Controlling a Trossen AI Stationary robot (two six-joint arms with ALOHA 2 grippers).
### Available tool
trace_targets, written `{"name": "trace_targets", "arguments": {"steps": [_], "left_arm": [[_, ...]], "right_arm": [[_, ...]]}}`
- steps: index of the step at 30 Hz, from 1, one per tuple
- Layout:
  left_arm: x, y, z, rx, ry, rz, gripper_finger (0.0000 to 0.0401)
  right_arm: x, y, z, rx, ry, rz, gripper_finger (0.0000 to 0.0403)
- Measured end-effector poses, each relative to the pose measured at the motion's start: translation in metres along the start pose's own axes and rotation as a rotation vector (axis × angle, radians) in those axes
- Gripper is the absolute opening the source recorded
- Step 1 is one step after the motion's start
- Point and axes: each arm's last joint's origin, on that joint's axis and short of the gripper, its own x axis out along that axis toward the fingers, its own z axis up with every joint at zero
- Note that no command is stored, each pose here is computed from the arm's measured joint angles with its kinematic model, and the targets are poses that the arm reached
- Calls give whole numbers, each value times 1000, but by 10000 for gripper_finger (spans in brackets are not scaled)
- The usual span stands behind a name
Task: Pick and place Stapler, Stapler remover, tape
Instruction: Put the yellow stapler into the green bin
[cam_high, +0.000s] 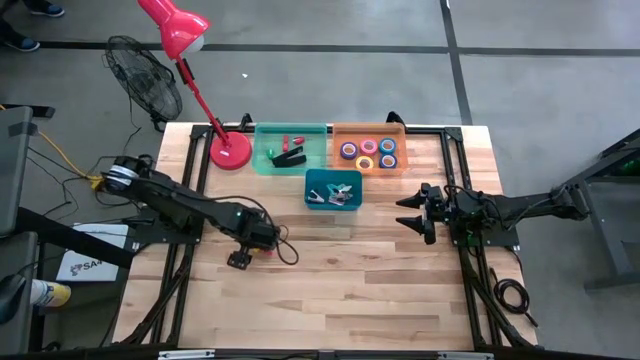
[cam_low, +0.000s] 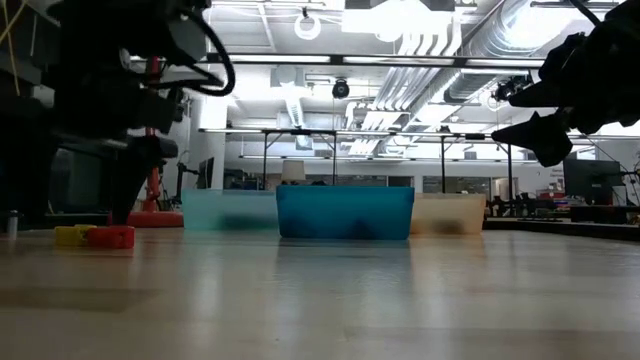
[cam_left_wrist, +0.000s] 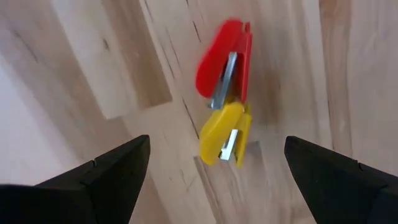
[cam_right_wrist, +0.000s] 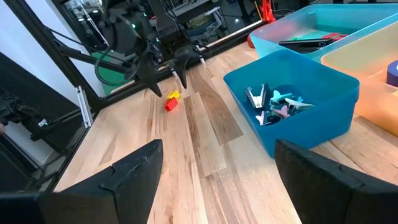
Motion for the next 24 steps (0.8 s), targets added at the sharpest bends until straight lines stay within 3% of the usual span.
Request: {"name": "trace_targets", "arguments": {"steps": [9,24], "left_arm": [[21,-1,-9,-19,-17,-8,351],[21,0,-8,33,-31,19,220]], "right_arm": [[0,0,0,0,0,1,299],[0,0,0,0,1,0,299]]}}
